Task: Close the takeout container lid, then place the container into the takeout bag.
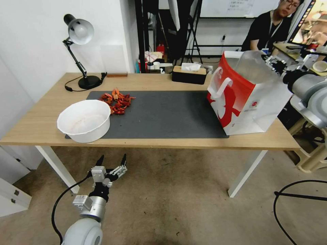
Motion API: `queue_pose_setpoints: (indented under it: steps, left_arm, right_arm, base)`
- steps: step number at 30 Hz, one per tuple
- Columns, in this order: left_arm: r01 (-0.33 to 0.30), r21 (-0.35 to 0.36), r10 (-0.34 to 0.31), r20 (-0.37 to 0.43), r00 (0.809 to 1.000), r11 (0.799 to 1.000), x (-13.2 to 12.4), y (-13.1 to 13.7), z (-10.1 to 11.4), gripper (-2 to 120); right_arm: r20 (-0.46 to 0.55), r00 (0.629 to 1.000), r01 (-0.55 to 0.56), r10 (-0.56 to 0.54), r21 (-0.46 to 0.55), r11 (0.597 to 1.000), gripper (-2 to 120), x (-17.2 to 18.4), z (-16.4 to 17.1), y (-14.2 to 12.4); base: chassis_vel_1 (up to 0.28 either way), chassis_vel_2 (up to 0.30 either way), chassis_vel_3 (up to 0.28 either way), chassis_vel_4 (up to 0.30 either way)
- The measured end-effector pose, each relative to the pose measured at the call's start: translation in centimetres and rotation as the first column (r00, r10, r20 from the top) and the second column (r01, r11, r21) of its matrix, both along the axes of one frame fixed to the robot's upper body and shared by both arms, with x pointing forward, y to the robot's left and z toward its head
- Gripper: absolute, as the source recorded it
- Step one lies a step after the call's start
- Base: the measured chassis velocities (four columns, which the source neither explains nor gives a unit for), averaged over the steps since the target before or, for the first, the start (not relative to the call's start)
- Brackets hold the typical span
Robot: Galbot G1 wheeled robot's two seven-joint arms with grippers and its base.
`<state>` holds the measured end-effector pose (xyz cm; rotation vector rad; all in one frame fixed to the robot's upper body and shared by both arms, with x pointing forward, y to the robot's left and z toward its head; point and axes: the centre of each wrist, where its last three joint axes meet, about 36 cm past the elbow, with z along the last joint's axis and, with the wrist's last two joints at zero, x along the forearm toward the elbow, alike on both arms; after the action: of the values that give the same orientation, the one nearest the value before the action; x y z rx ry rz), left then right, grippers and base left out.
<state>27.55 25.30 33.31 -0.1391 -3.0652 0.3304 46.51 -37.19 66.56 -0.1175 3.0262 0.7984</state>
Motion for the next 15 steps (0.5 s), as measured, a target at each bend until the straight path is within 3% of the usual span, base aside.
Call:
queue_pose_setpoints:
  steps: [2, 4, 5, 6, 9, 10, 12, 15]
  left_arm:
    - [0.001, -0.001, -0.001, 0.001, 1.000, 1.000, 0.0, 0.0, 0.0, 100]
    - [0.002, -0.002, -0.002, 0.004, 1.000, 1.000, -0.1, 0.0, -0.1, 100]
    - [0.001, -0.003, -0.001, 0.003, 1.000, 1.000, -0.2, 0.0, -0.1, 100]
    - [0.001, -0.003, -0.001, 0.003, 1.000, 1.000, -0.2, 0.0, -0.1, 100]
    - [0.001, -0.006, -0.001, 0.010, 1.000, 1.000, -0.4, 0.1, -0.1, 100]
    - [0.001, -0.006, -0.001, 0.010, 1.000, 1.000, -0.4, 0.1, -0.1, 100]
    - [-0.003, -0.008, 0.003, 0.022, 1.000, 1.000, -0.6, 0.2, -0.2, 100]
    - [-0.009, -0.007, 0.010, 0.038, 0.999, 1.000, -0.8, 0.2, -0.3, 100]
  right_arm:
    - [0.019, 1.000, -0.014, 0.014, -0.024, 1.000, 76, -0.5, -0.4, 0.3]
    - [0.076, 0.995, -0.050, 0.059, -0.111, 0.993, 85, -1.8, -2.1, 1.2]
    - [0.128, 0.988, -0.062, 0.089, -0.202, 0.977, 89, -2.8, -3.7, 1.7]
    - [0.128, 0.988, -0.062, 0.089, -0.202, 0.977, 89, -2.8, -3.7, 1.7]
    - [0.255, 0.953, -0.040, 0.162, -0.425, 0.904, 99, -5.6, -7.4, 3.1]
    - [0.255, 0.953, -0.040, 0.162, -0.425, 0.904, 99, -5.6, -7.4, 3.1]
    - [0.297, 0.931, -0.023, 0.211, -0.531, 0.847, 100, -8.1, -9.6, 4.6]
    - [0.294, 0.930, -0.022, 0.222, -0.559, 0.829, 100, -10.2, -11.8, 5.6]
  base:
    - [0.000, 0.000, 0.000, 0.000]
    - [0.000, 0.000, 0.000, 0.000]
    - [0.000, 0.000, 0.000, 0.000]
    - [0.000, 0.000, 0.000, 0.000]
    - [0.000, 0.000, 0.000, 0.000]
    - [0.000, 0.000, 0.000, 0.000]
    - [0.000, 0.000, 0.000, 0.000]
    - [0.000, 0.000, 0.000, 0.000]
